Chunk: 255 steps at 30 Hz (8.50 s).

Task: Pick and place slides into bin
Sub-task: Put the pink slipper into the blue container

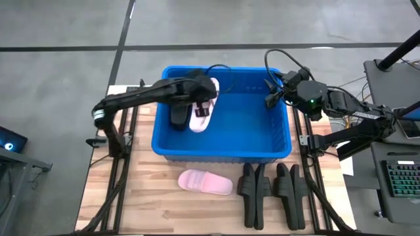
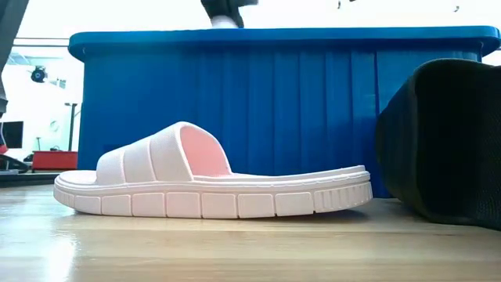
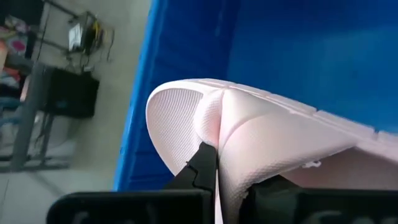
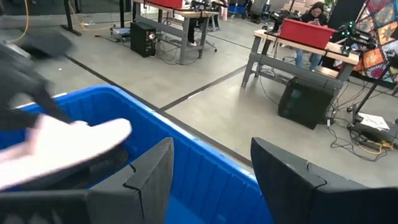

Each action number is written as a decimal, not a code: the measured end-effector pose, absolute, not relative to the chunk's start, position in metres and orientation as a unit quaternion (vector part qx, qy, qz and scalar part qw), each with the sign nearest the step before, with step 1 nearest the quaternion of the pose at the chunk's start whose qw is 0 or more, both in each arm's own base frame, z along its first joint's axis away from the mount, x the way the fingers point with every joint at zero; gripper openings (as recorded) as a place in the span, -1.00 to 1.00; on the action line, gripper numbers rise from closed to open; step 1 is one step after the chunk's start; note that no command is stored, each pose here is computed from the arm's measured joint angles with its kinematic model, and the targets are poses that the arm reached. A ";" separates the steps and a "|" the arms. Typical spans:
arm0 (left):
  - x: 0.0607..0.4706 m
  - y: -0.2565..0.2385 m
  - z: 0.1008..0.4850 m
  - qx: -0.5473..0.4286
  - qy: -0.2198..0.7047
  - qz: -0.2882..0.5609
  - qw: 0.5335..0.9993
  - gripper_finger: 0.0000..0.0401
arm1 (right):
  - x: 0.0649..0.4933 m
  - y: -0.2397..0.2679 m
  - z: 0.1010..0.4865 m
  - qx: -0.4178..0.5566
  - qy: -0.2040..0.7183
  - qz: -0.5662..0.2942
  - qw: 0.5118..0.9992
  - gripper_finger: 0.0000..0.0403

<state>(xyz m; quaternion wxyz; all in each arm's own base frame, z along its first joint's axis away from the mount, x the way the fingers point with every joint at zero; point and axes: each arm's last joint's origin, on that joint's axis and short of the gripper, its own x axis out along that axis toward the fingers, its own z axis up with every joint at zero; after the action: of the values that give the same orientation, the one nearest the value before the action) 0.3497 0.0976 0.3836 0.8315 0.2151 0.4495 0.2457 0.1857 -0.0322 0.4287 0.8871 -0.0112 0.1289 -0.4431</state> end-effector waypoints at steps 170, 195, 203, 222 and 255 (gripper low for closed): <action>0.374 -0.161 0.200 -0.368 0.546 0.474 0.584 0.07 | 0.191 -0.032 0.403 -0.061 0.233 -0.423 0.873 0.02; 0.356 -0.160 0.311 -0.270 0.602 0.026 0.751 -1.00 | 0.191 -0.032 0.403 -0.084 0.245 -0.417 0.871 0.02; 0.351 -0.146 0.427 -0.260 0.233 -0.141 0.926 -1.00 | 0.191 -0.032 0.403 -0.097 0.253 -0.414 0.869 0.02; 0.329 0.003 0.454 0.131 0.201 0.285 0.928 -1.00 | 0.190 -0.033 0.402 -0.094 0.254 -0.416 0.868 0.02; 0.316 0.154 0.254 0.261 0.432 0.356 0.786 -1.00 | 0.190 -0.033 0.402 -0.061 0.238 -0.426 0.871 0.02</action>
<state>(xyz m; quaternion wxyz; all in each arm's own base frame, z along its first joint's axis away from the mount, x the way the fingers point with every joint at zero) 0.3163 0.1539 0.2536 0.7865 0.2605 0.4324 0.3559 0.1901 -0.0327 0.4023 0.8708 -0.0608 0.2376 -0.4261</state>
